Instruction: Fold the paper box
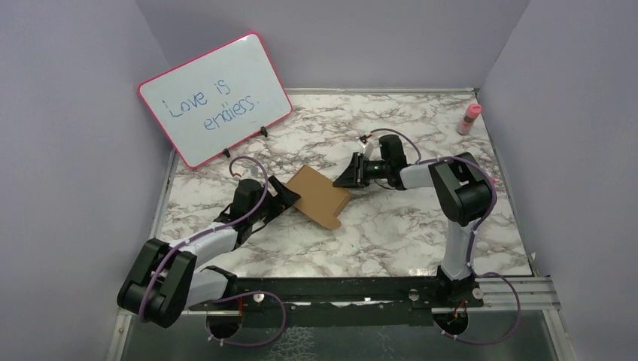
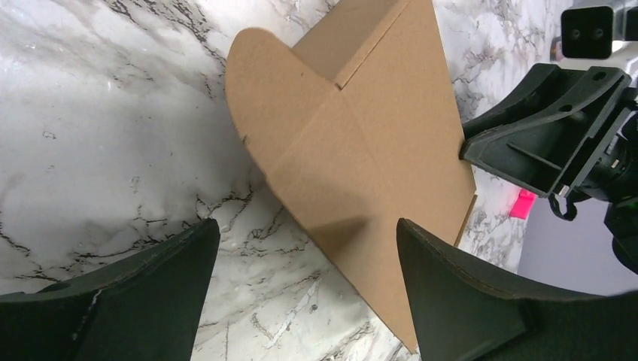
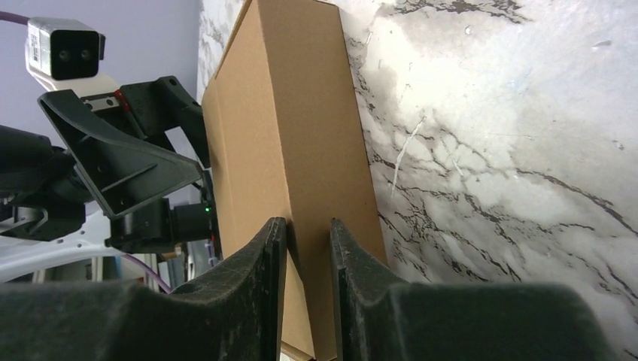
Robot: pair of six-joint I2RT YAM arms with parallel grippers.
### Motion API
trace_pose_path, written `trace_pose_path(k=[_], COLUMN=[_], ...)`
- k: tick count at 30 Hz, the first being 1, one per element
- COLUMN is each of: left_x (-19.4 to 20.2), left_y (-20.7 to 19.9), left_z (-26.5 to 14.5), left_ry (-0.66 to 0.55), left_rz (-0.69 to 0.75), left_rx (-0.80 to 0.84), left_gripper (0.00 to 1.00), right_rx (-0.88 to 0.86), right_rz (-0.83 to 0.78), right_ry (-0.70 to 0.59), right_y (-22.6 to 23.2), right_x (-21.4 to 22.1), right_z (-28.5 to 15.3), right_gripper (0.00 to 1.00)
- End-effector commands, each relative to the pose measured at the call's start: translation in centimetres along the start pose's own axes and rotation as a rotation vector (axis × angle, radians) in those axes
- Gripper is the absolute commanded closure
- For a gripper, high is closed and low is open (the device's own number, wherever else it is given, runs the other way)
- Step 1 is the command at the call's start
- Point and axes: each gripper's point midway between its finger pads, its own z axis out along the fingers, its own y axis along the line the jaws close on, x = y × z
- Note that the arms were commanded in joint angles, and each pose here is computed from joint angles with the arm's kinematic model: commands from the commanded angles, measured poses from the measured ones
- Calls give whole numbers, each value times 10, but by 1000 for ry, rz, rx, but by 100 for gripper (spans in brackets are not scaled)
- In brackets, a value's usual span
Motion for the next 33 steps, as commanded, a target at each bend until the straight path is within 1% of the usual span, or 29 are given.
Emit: trace_pose_path(k=[1,7,10,13,15,19,22,27,33], left_x=[-17,-37,-45,-47,-45,-37,-30,-22,-19], left_y=[-27,-42,-39,-25,-15,-2,6,12,7], left_z=[-4,-21,-28,-33,-34,-30,-25,-18,-5], left_ry=[-53,-161,-224,-279,-293,-276,-247,-201,-149], left_rz=[4,9,-7,-71,-117,-160,-170,-149,-104], left_rx=[81,133,129,101,82,47,19,-12,-17], left_gripper=[12,10,11,18,25,36,39,39,36], right_rx=[5,7,7,8,11,21,37,57,80], right_rz=[119,161,162,163,165,165,166,178,176], right_ry=[30,34,37,40,40,40,41,44,38], right_y=[-21,-32,-34,-37,-38,-41,-46,-53,-59], right_x=[16,20,22,23,23,24,25,28,27], right_z=[-3,-6,-5,-4,-4,-4,-3,-3,-5], right_gripper=[72,73,73,73,73,73,73,73,73])
